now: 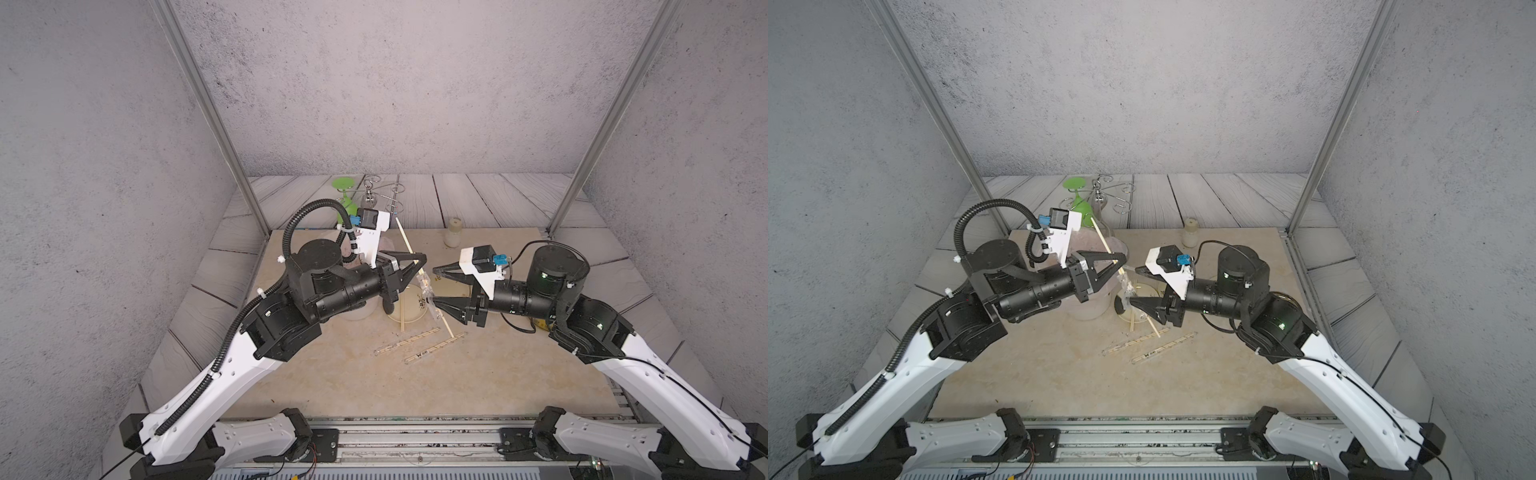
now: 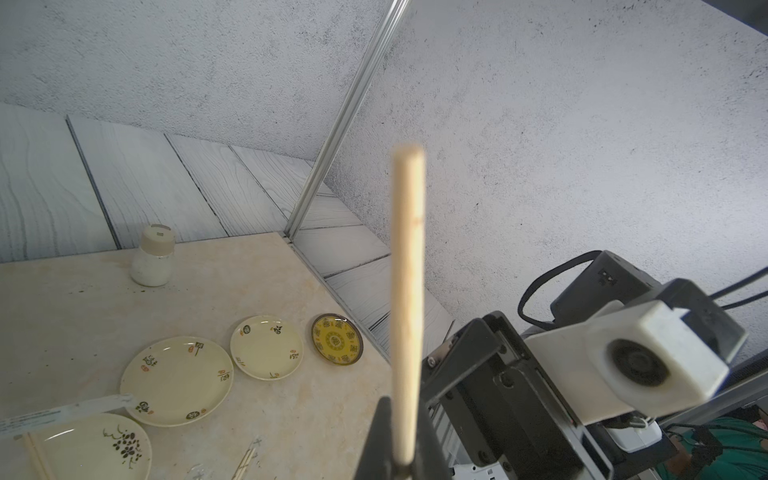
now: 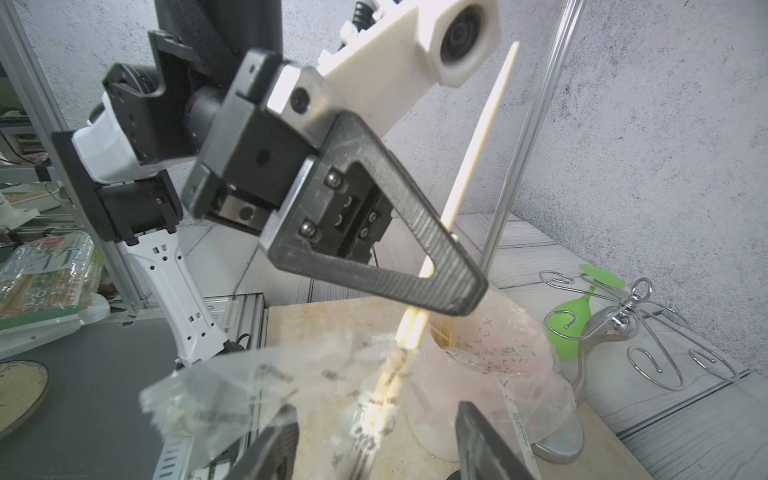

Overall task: Remove the packaging of disposable chopsticks
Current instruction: Remove the packet bag from the disposable chopsticks.

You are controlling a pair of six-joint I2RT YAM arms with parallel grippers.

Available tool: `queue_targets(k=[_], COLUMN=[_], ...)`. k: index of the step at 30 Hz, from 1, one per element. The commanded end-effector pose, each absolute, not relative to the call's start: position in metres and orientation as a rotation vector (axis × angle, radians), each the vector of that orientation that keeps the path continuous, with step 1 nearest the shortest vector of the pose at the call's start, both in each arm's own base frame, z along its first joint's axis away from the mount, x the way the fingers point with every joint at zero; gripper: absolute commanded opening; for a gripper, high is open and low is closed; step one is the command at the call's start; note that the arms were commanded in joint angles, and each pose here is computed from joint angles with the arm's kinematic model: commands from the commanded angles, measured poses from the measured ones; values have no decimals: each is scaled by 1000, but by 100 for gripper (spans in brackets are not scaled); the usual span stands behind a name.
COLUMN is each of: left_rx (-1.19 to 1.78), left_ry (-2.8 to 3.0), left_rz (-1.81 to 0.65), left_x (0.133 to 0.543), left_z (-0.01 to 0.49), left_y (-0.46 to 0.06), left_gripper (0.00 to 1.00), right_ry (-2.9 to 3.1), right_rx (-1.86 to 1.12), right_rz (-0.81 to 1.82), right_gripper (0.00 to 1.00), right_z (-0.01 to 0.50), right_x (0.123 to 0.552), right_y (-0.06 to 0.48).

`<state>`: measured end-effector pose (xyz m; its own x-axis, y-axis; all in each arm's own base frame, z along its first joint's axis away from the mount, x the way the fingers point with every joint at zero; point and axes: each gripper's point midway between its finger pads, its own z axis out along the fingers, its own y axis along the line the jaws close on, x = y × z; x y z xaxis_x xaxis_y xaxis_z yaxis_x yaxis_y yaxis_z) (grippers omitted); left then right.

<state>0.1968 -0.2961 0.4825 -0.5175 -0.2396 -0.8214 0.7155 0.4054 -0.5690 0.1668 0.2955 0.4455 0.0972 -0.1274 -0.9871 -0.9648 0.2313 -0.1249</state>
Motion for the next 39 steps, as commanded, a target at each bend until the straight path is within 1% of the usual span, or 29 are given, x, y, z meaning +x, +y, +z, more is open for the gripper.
queue_targets(k=[1,4,5,8,9,11,13,15,16,19,24,32,39], left_rx=[408,412,412,411,416,427,407,370,354,298,226,185,53], left_ry=[1747,1760,1764,1766,1765,1763,1755,1743,1738,1732,1690,1647,1577], left_rz=[-1289,-1307,-1319,-1363,-1370,-1359,-1332,-1297,-1281,-1230,-1176,-1098,-937], left_x=[201,205,207,212,213,213,216,219,221,225,223,221,220], left_z=[478,472,469,468,469,472,474,476,478,481,489,495,501], left_y=[-301,-310,-315,-328,-330,-331,-326,-317,-313,-298,-272,-247,-194], left_gripper=[0,0,0,0,0,0,0,0,0,0,0,0,0], right_ry=[1246,1227,1225,1230,1230,1225,1209,1210,1216,1219,1221,1233,1277], right_rx=[-1109,-1081,-1076,-1059,-1045,-1020,-1004,-999,-1001,-1026,-1058,-1114,-1110], right_rz=[841,816,803,763,751,746,759,779,789,832,876,917,932], right_gripper=[60,60,58,41,37,32,22,6,3,0,0,0,0], right_z=[464,469,471,473,474,474,476,475,474,467,456,448,439], right_x=[173,178,181,185,186,185,181,177,175,166,157,145,142], right_y=[294,294,294,290,288,283,280,277,277,277,277,277,272])
